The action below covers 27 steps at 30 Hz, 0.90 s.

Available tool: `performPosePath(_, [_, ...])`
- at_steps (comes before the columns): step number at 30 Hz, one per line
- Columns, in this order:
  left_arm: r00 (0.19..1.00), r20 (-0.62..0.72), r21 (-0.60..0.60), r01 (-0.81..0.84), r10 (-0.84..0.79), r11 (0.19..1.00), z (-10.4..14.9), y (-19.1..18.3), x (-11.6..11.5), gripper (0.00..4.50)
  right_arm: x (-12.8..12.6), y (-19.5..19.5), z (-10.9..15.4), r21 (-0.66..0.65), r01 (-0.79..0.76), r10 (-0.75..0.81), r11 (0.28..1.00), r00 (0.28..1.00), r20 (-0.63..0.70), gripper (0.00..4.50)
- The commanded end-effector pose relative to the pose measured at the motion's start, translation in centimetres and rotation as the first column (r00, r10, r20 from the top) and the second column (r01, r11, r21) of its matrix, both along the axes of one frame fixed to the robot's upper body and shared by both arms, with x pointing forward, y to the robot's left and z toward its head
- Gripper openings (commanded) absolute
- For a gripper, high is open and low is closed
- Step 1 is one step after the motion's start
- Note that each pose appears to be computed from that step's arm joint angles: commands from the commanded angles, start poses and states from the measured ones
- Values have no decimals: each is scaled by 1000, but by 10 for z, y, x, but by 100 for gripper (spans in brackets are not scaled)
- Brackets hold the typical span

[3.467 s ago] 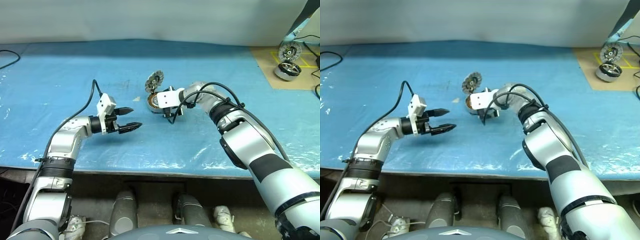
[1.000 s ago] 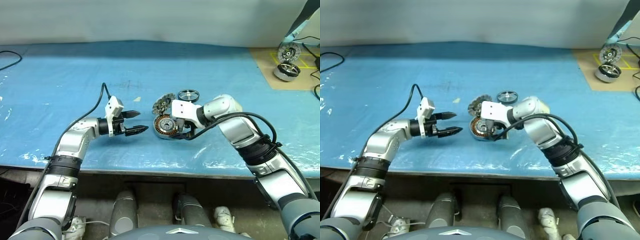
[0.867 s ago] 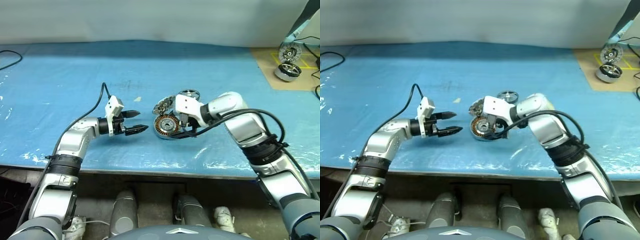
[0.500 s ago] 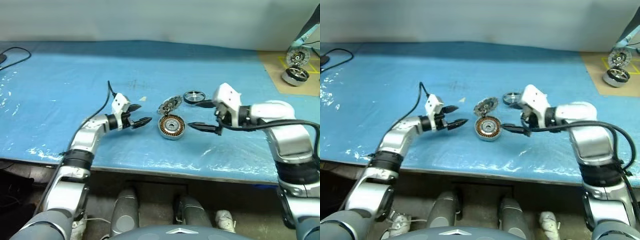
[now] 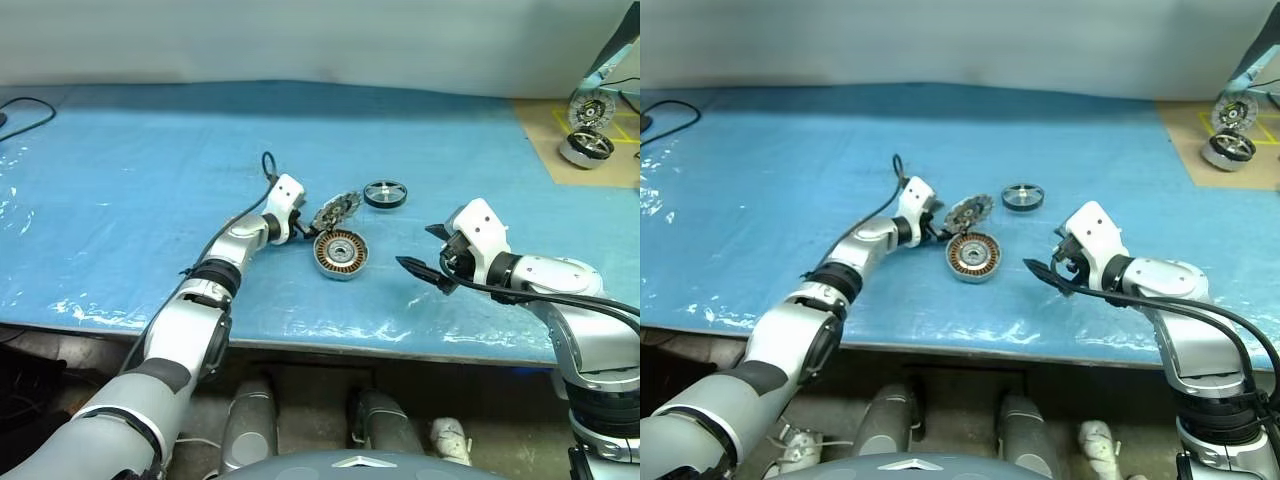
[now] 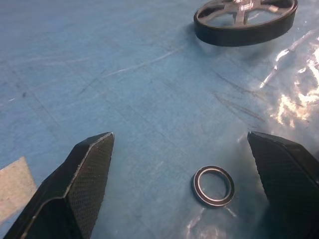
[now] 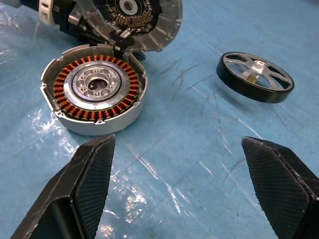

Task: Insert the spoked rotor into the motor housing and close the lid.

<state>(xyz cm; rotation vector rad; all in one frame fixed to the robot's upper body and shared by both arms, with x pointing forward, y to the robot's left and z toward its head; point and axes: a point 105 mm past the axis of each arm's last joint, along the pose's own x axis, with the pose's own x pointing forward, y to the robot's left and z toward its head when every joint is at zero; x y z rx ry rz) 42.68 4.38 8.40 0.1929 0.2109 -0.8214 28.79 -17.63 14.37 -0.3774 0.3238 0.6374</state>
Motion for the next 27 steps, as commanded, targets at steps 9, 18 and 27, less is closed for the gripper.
performPosePath(9, [996, -76, 131, -35, 45, 991, -33, 19, -6, 450, -6, -1, 4, -4, 45, -45, 999, 998, 35, 428])
performPosePath(18, [994, -110, 140, -3, 19, 990, -48, 27, -16, 411, 3, 2, 1, -17, 29, -29, 999, 999, 25, 432])
performPosePath(27, [993, -119, 152, 9, 9, 988, -52, 29, -20, 122, 10, 3, 2, -28, 16, -16, 999, 1000, 24, 432])
